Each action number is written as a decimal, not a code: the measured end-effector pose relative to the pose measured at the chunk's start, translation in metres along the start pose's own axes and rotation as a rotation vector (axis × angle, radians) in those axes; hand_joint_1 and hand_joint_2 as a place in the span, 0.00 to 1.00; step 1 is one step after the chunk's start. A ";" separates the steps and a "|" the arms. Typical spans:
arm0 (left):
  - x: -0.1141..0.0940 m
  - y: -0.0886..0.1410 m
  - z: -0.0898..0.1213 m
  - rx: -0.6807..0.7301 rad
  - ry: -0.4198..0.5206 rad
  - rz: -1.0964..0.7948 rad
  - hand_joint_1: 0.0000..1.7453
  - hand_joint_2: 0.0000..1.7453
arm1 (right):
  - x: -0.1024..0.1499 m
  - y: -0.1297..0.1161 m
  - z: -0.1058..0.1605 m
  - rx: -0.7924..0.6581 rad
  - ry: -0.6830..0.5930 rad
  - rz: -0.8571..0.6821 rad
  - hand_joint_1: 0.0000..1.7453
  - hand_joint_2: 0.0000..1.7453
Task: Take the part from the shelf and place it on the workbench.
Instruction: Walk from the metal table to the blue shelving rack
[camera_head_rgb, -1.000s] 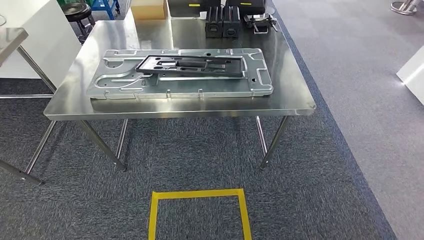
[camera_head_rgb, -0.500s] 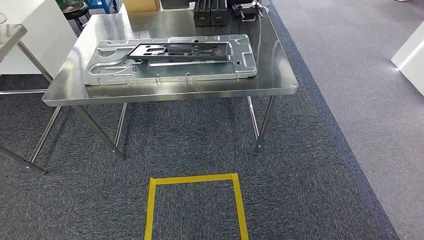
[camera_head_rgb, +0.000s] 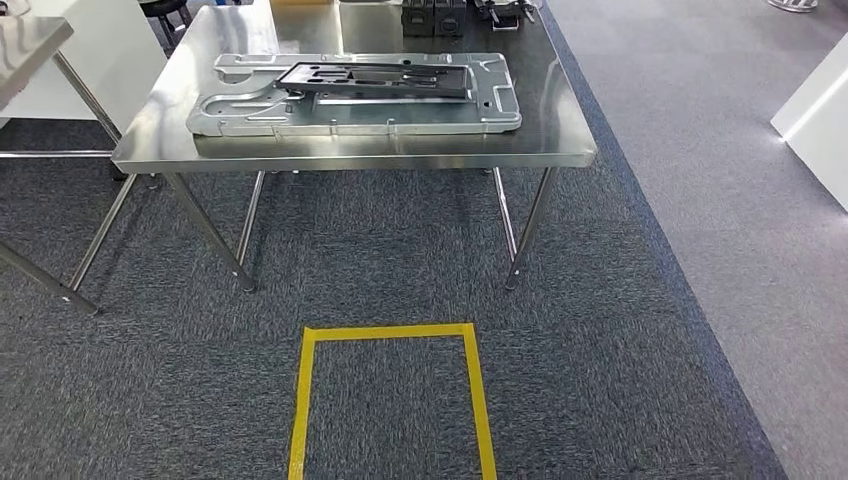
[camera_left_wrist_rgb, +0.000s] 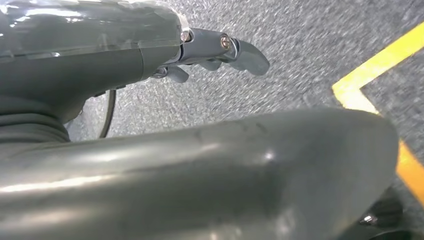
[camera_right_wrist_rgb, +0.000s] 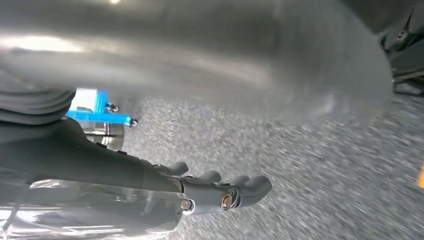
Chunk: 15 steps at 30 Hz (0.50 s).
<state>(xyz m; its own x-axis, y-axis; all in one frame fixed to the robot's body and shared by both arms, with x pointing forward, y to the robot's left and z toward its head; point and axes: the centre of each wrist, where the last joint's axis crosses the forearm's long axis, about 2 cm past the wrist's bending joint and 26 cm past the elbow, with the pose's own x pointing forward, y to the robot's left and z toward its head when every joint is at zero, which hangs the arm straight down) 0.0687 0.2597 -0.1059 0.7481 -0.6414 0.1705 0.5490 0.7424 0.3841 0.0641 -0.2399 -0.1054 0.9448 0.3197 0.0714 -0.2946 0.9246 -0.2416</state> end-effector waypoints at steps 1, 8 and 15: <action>0.000 0.000 0.000 -0.002 0.001 -0.003 0.00 0.00 | 0.000 0.001 0.000 -0.005 0.000 -0.002 0.00 1.00; 0.003 0.000 0.000 -0.006 0.001 -0.008 0.00 0.00 | 0.001 0.001 0.001 -0.044 -0.004 -0.026 0.00 1.00; 0.002 -0.003 0.001 -0.027 0.016 -0.012 0.00 0.00 | 0.002 0.002 0.001 -0.073 -0.023 0.015 0.00 0.00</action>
<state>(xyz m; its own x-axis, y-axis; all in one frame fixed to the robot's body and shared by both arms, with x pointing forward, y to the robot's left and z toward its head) 0.0684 0.2557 -0.1058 0.7472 -0.6470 0.1519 0.5672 0.7400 0.3616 0.0651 -0.2367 -0.1044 0.9366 0.3389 0.0891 -0.2967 0.9022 -0.3130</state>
